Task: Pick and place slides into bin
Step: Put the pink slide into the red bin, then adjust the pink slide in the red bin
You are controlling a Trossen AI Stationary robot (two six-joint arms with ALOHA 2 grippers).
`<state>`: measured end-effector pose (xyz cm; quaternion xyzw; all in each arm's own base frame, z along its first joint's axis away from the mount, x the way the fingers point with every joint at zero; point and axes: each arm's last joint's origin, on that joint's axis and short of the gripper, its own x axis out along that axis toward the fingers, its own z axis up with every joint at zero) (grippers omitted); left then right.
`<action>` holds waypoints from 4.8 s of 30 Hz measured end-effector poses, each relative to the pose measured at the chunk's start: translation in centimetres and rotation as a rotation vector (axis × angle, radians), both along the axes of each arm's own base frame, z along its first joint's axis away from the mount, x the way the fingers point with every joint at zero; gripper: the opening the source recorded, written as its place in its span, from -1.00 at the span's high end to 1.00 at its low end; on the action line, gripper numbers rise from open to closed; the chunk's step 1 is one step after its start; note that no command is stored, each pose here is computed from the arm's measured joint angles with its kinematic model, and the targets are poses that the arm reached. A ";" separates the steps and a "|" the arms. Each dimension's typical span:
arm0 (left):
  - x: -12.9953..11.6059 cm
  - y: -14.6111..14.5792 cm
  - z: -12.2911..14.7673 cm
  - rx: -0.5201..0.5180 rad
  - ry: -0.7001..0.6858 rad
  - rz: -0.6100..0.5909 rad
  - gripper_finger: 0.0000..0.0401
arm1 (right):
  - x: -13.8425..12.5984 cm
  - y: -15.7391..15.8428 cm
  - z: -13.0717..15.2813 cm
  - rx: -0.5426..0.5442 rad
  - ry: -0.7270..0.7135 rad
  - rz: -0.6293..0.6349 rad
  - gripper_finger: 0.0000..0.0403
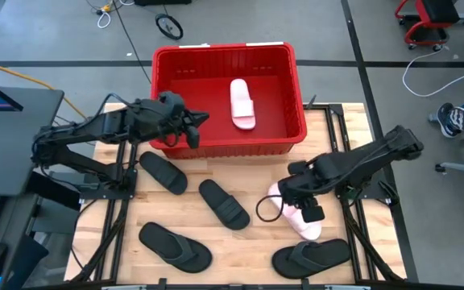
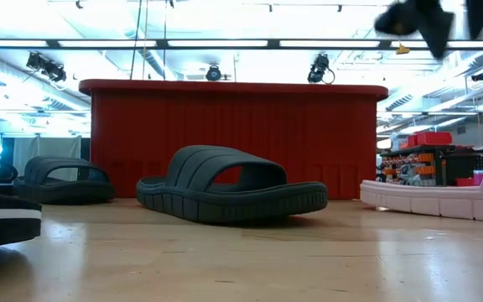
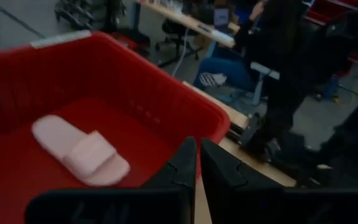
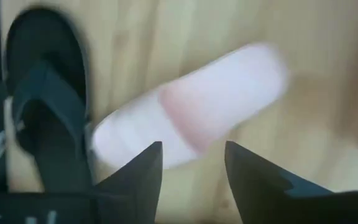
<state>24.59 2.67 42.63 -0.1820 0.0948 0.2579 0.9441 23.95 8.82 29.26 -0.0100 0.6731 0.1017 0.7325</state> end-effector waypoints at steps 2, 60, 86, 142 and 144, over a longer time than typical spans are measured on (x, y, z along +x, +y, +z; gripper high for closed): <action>0.4 -0.1 -0.2 -0.012 0.005 -0.031 0.86 | -0.2 0.3 -1.9 0.070 0.070 0.031 0.04; 0.7 -0.2 -0.4 -0.006 0.027 -0.097 0.94 | -3.5 -3.5 16.6 0.008 -0.757 -0.025 0.99; 1.0 -0.1 0.7 0.017 -0.096 -0.093 0.87 | 5.3 -30.8 6.4 -0.413 -0.339 -0.184 1.00; 2.2 0.8 -0.3 0.013 -0.042 -0.063 0.96 | 7.3 -38.8 -1.6 -0.154 -0.446 -0.361 0.40; 2.2 0.8 -0.3 0.013 -0.042 -0.063 0.96 | 8.0 -38.3 -2.0 -0.144 -0.444 -0.326 0.39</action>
